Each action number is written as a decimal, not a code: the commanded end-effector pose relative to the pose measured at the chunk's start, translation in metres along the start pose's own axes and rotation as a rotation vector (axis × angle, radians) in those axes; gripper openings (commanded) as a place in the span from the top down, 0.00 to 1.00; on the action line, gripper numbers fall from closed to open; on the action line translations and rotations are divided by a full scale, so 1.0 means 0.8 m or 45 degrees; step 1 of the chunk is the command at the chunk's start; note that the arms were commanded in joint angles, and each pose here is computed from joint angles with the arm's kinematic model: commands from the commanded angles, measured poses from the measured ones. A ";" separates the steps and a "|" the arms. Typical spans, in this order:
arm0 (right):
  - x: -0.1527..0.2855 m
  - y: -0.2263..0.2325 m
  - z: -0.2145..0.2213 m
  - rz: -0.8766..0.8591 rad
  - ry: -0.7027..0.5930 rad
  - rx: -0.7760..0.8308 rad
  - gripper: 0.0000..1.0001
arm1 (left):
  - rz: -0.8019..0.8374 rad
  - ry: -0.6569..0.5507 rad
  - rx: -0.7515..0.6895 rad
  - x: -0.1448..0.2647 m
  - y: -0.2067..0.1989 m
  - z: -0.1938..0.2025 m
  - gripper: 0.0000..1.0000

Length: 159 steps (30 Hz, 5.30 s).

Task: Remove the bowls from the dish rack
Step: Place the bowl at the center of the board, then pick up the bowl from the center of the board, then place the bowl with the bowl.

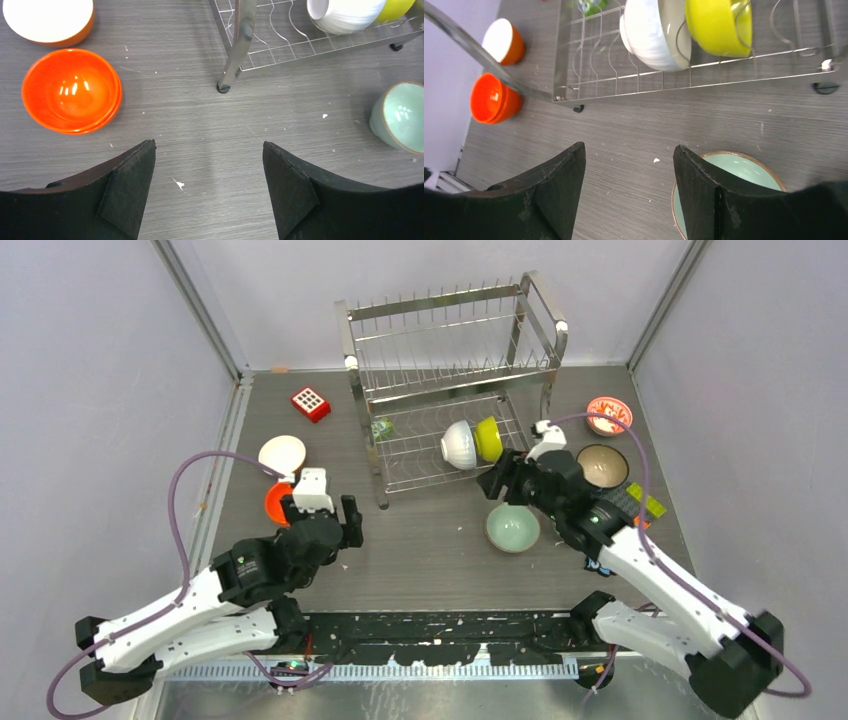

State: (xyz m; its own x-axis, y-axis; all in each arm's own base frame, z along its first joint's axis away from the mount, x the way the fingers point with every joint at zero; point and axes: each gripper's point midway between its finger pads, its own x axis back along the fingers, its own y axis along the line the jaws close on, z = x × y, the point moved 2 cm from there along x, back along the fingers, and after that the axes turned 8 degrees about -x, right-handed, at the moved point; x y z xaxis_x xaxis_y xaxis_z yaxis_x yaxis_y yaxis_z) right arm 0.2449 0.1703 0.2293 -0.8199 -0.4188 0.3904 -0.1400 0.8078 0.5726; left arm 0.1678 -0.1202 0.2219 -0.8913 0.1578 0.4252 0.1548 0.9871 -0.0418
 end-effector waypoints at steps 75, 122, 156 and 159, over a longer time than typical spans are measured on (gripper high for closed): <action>0.071 -0.304 0.026 1.265 -0.369 -0.845 0.44 | 0.301 -0.005 0.037 0.009 -0.026 0.028 0.20; 0.065 -0.110 0.017 0.585 0.190 -0.375 0.99 | 0.228 0.051 -0.030 -0.002 -0.027 0.037 0.20; 0.003 -0.165 0.081 0.785 0.315 -0.304 0.99 | 0.213 0.066 -0.043 -0.005 -0.027 0.041 0.20; 0.002 -0.170 0.086 0.785 0.302 -0.293 0.99 | 0.208 0.069 -0.047 -0.007 -0.027 0.042 0.20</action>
State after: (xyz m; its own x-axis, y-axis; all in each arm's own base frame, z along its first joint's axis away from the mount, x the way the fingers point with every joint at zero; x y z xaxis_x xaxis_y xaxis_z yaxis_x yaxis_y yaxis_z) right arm 0.2100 0.0857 0.0966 -0.4861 -0.0107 0.8738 0.4801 0.8322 0.2773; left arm 0.1501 -0.1393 0.1830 -0.8087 0.3241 0.4908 0.3380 0.9390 -0.0632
